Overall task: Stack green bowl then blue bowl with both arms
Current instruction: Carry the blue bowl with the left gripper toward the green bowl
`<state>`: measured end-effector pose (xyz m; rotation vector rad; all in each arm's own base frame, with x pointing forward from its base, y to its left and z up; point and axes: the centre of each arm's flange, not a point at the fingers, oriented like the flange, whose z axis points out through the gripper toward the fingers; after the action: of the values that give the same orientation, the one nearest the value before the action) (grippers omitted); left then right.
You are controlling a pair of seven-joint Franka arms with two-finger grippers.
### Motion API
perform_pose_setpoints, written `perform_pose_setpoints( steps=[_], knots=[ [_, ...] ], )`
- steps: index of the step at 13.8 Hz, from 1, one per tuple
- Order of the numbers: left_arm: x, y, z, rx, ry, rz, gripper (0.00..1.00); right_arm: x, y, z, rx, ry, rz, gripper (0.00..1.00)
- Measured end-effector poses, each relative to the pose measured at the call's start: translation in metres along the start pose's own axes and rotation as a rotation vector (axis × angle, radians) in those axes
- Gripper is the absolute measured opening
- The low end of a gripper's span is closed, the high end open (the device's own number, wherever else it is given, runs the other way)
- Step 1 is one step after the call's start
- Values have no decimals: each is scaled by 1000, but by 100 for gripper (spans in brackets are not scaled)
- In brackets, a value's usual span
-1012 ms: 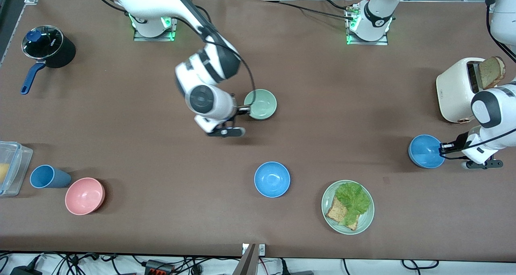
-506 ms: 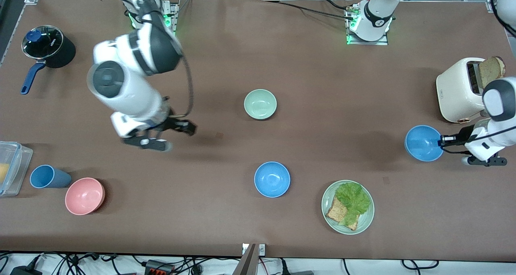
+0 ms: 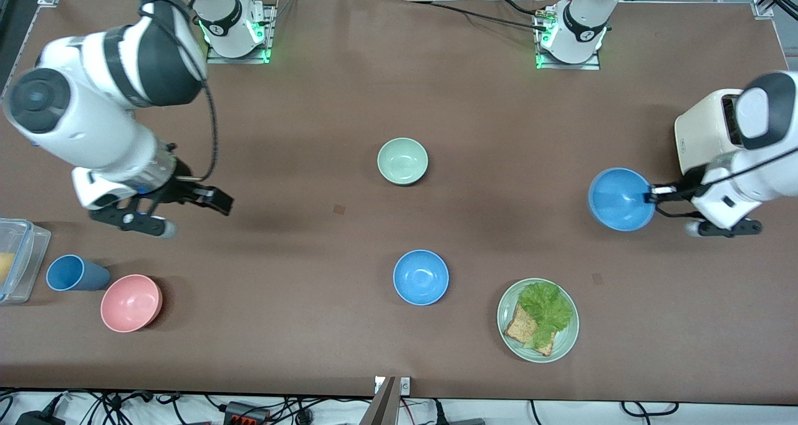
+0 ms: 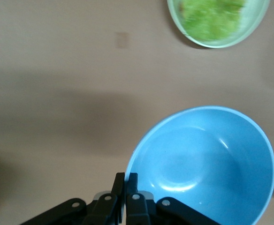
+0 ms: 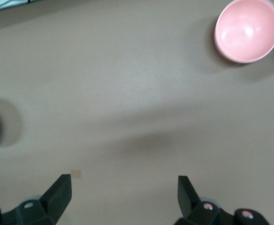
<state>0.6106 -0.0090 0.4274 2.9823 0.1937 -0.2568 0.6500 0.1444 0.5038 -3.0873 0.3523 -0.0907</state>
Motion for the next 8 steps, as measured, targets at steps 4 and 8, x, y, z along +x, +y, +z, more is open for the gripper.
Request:
perform_pose_setpoints(
  steps=[4, 8],
  knots=[
    [-34, 104, -16, -6, 16, -109, 4, 30, 46, -30, 57, 42, 37, 100],
    [-68, 189, -7, -19, 3, -184, 4, 41, 104, -62, 32, 81, 9, 100]
  ],
)
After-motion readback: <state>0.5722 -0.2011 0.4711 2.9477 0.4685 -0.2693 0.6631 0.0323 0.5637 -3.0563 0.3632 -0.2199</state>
